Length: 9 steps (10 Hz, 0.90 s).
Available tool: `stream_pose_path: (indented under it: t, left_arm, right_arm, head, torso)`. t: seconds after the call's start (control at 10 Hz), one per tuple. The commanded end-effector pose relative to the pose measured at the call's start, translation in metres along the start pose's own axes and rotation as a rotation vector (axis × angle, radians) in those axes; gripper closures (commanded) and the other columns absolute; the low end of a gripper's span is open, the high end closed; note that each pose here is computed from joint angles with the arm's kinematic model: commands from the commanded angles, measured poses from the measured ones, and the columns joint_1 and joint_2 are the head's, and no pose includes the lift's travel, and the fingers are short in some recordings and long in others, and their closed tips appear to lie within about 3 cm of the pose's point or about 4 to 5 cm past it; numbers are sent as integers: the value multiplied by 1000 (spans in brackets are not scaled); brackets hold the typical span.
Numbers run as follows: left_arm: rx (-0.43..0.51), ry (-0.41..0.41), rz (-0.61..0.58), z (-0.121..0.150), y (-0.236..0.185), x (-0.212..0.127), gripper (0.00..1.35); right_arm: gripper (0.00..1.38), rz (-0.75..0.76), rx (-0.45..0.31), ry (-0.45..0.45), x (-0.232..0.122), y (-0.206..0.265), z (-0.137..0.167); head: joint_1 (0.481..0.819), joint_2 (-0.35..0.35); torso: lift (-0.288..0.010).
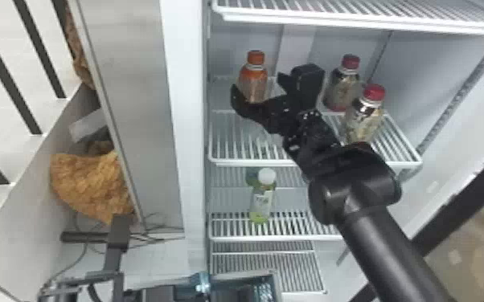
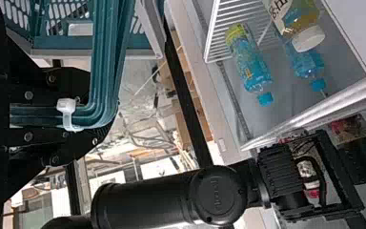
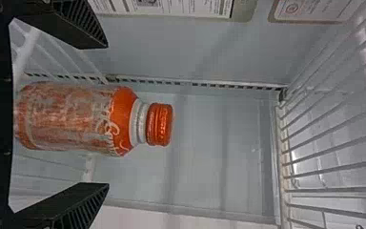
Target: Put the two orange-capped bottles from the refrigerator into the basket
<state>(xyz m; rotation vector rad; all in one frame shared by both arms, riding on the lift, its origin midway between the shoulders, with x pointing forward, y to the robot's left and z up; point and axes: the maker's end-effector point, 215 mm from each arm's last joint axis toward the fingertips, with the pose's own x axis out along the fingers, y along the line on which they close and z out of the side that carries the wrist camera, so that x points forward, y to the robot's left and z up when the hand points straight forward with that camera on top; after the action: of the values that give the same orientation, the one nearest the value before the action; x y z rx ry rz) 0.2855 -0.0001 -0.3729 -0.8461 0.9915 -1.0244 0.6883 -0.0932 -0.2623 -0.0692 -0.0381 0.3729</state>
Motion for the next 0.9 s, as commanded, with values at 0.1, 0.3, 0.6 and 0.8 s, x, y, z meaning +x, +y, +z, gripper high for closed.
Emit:
stream_pose_path:
  t: [0.1,0.3,0.6,0.8]
  left_arm:
    - [0,0,0,0,0,0,1207]
    - [3,-4,0,3,0,0,1207]
    - [-2,-3,-5,1,0,0,1207]
    - [-2,-2,-6,1,-1,0,1207]
  right_arm:
    - [-1,5,-1,-3,13,-3,6]
    - [51,21,-13,10,24,0,6]
    - [943,35,-14,40,28,7,-4]
    - [976,46,-4,17,21,14,3]
  head:
    - [695,-105]
    - [695,-101]
    - [695,-90]
    - [695,-85]
  torso:
    - [-40]
    - [-40]
    - [-40]
    - [-40]
